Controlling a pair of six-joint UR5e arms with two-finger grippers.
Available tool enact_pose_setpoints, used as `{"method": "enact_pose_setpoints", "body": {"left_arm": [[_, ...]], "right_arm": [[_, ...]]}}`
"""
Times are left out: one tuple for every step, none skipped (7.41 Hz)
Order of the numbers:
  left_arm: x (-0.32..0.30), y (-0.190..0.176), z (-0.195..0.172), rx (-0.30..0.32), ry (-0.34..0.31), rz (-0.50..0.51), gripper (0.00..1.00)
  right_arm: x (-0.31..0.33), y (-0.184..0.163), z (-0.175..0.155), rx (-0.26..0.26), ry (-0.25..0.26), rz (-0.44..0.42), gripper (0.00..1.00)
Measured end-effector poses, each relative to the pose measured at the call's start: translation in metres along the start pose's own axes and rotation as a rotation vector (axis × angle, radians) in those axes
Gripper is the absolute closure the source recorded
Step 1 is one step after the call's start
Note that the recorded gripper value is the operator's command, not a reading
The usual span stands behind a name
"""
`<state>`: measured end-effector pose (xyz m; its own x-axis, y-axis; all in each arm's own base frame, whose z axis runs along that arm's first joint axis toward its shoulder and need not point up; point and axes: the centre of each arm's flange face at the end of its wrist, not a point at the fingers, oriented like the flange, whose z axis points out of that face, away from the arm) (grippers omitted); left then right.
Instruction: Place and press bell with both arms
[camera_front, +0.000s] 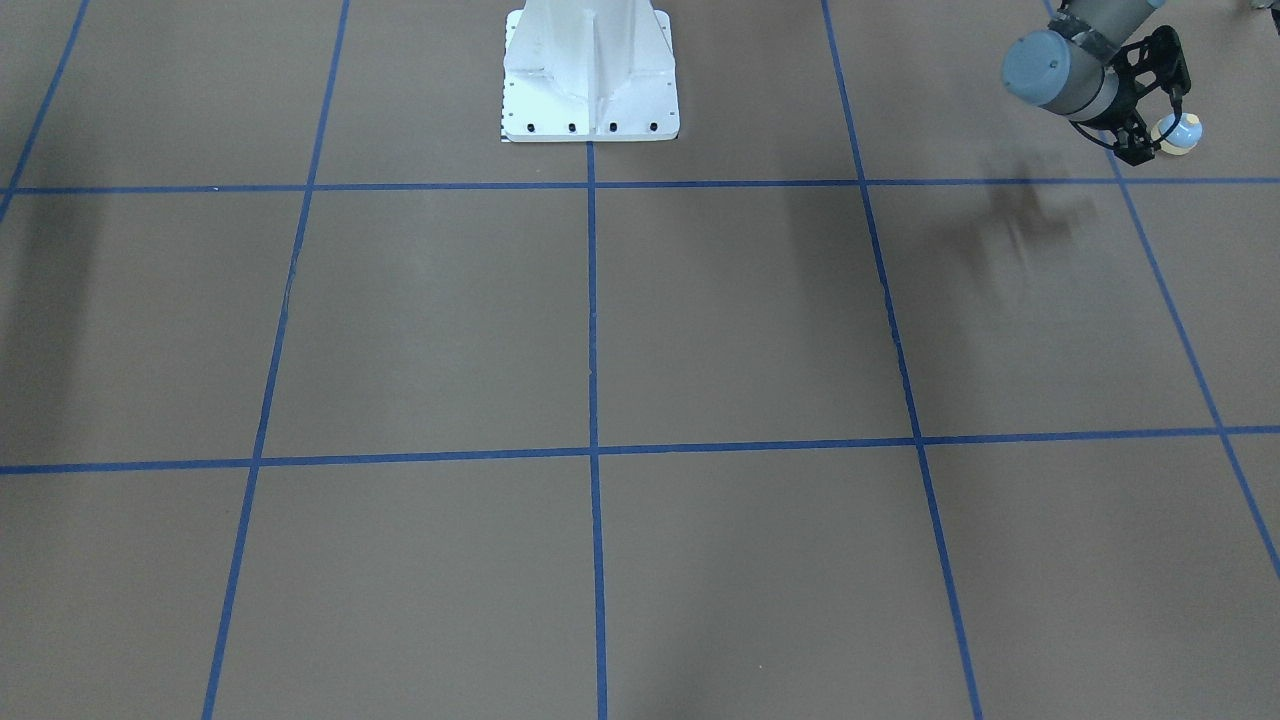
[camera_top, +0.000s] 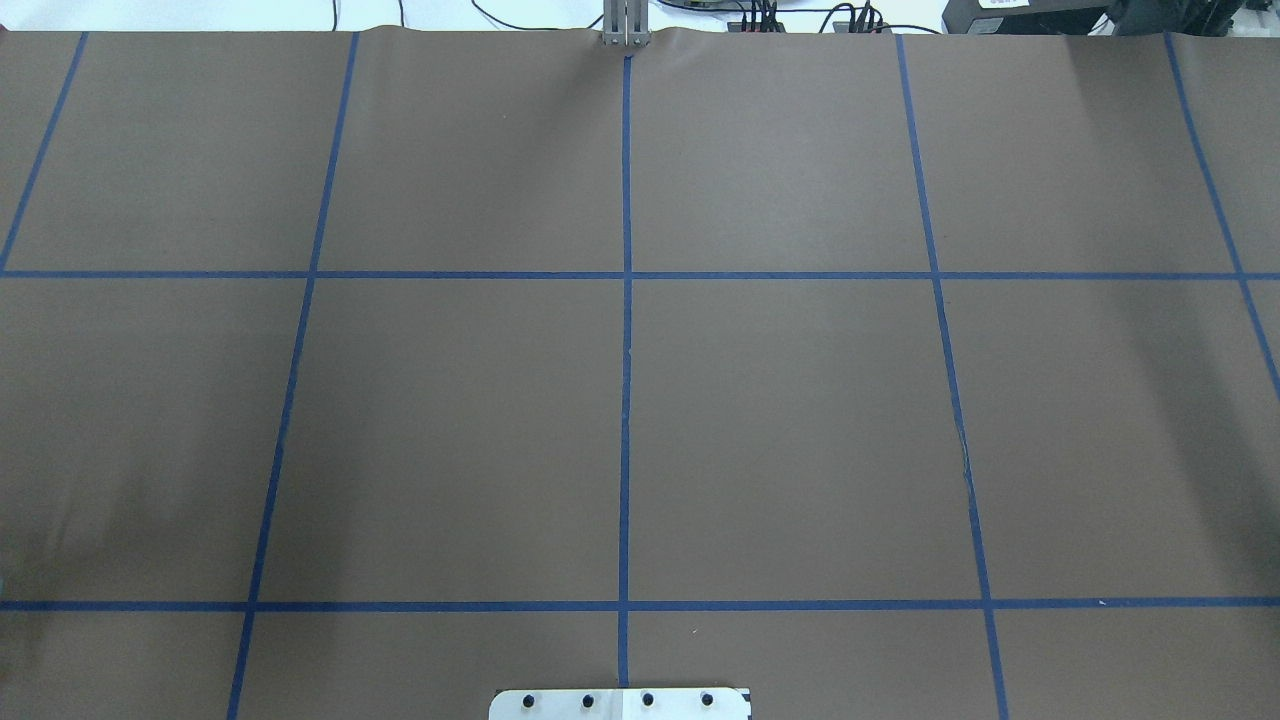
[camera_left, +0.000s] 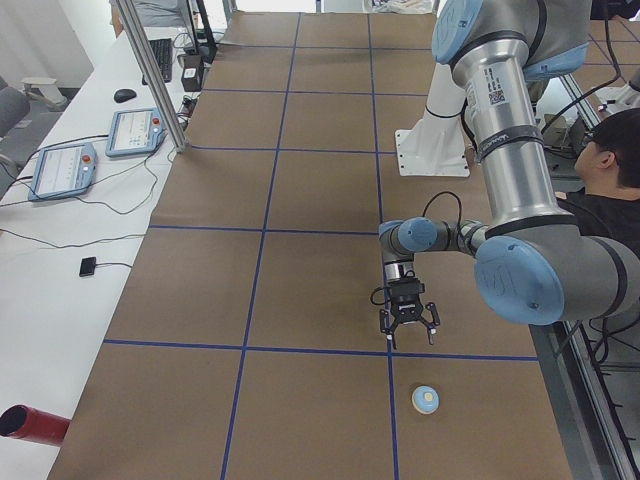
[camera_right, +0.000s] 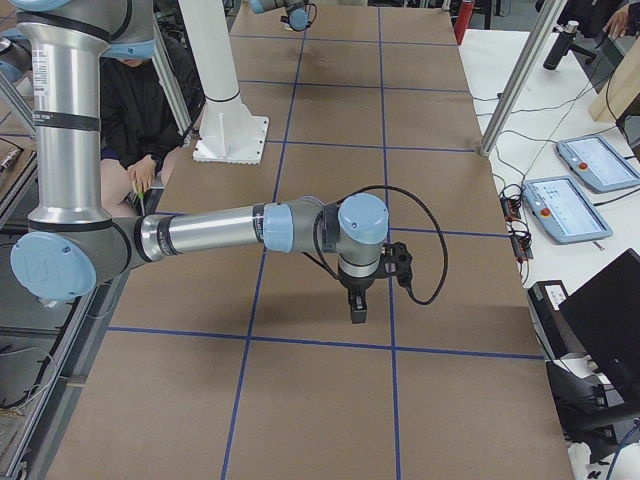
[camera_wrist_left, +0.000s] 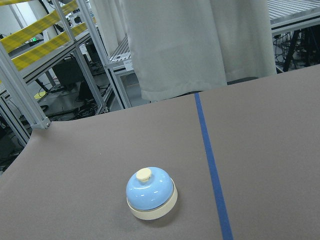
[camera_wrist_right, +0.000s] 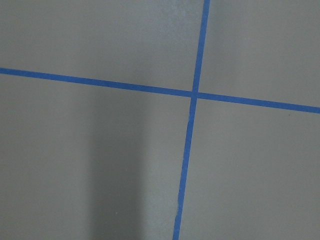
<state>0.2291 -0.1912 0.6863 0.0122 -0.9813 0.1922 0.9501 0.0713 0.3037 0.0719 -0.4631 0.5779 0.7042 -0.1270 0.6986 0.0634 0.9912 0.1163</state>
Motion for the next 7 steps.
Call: {"method": "enact_pose_setpoints", "body": {"left_arm": [[-0.001, 0.004, 0.013, 0.017, -0.001, -0.042, 0.0], [-0.002, 0.008, 0.026, 0.03, 0.0, -0.069, 0.0], [-0.003, 0.011, 0.037, 0.042, 0.001, -0.082, 0.0], [-0.003, 0.014, 0.047, 0.05, 0.001, -0.087, 0.0], [-0.002, 0.016, 0.058, 0.054, 0.003, -0.087, 0.0], [-0.001, 0.018, 0.07, 0.058, 0.004, -0.085, 0.0], [-0.001, 0.019, 0.08, 0.064, 0.004, -0.083, 0.0]], "right_arm": [[-0.003, 0.001, -0.003, 0.006, 0.002, -0.006, 0.0], [-0.006, 0.002, -0.006, 0.011, 0.004, -0.011, 0.0], [-0.006, 0.002, -0.006, 0.012, 0.004, -0.012, 0.0], [-0.007, 0.003, -0.007, 0.012, 0.003, -0.012, 0.0], [-0.007, 0.003, -0.007, 0.012, 0.0, -0.011, 0.0], [-0.007, 0.004, -0.006, 0.011, -0.002, -0.009, 0.0], [-0.006, 0.005, -0.006, 0.011, -0.003, -0.008, 0.0]]}}
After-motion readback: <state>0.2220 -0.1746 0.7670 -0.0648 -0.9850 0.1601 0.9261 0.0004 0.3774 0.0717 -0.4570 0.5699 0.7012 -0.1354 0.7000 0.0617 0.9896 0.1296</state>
